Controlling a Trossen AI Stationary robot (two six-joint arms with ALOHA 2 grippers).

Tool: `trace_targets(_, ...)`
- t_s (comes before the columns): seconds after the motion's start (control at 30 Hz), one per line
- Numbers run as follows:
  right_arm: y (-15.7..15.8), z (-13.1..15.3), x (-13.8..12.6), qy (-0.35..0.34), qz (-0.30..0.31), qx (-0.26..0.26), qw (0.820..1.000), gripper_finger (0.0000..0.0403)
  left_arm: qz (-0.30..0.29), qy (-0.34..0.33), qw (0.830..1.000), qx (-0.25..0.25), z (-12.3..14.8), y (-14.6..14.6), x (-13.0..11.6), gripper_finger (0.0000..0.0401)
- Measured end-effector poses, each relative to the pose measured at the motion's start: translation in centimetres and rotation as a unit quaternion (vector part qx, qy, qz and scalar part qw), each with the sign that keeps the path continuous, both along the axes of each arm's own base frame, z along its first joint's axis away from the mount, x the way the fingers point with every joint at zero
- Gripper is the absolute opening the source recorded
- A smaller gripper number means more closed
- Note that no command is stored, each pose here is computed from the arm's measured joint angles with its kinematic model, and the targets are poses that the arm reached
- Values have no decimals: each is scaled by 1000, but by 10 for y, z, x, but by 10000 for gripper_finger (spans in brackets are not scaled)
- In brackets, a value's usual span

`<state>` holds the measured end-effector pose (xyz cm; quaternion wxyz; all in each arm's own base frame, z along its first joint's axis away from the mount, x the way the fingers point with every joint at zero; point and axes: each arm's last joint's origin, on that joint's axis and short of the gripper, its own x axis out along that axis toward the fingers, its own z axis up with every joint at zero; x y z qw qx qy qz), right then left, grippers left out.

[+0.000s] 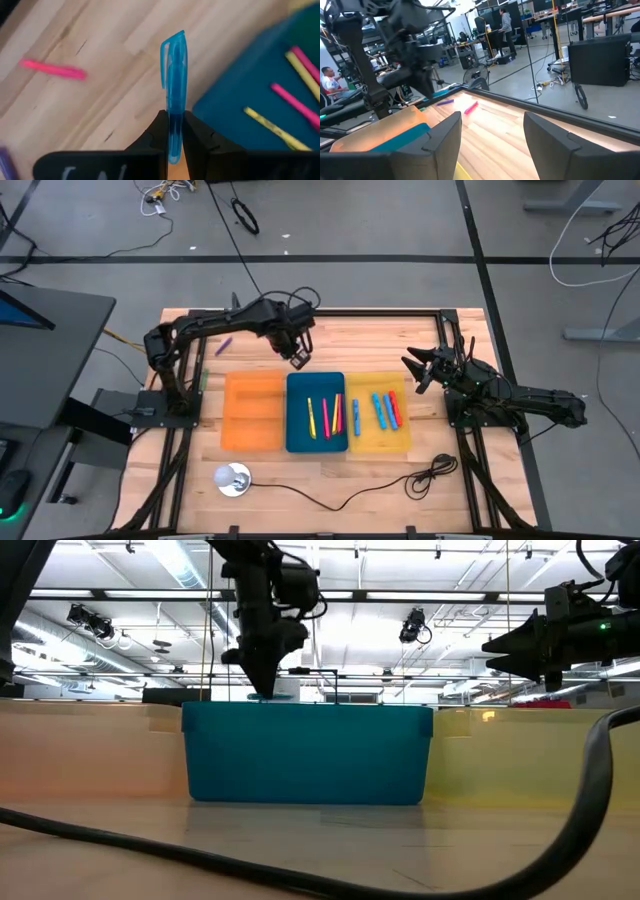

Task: Pick & Place Markers
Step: Put the small blue pen into the orange bin

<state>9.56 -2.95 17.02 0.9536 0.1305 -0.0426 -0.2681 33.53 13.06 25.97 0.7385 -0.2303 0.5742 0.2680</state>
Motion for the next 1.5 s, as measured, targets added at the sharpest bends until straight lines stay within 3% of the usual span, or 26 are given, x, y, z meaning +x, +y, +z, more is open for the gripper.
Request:
trace_targets(0.17,0,0,0,0,0,0,1000,215,-94,-3,995,15,9,-29,5,34)
trace_targets(0.33,0,0,0,0,0,0,1000,215,-199,12,980,24,11,-62,9,33)
trace_targets(0.63,0,0,0,0,0,0,1000,215,-390,22,919,49,14,-116,13,33)
trace_targets(0.87,0,0,0,0,0,0,1000,215,-572,48,817,65,12,-156,8,33)
trace_targets(1.07,0,0,0,0,0,0,1000,215,-684,72,722,72,12,-175,1,33)
trace_targets(1.37,0,0,0,0,0,0,1000,215,-826,100,549,78,0,-183,-11,33)
trace_targets(1.5,0,0,0,0,0,0,1000,215,-865,118,482,76,-12,-180,-24,33)
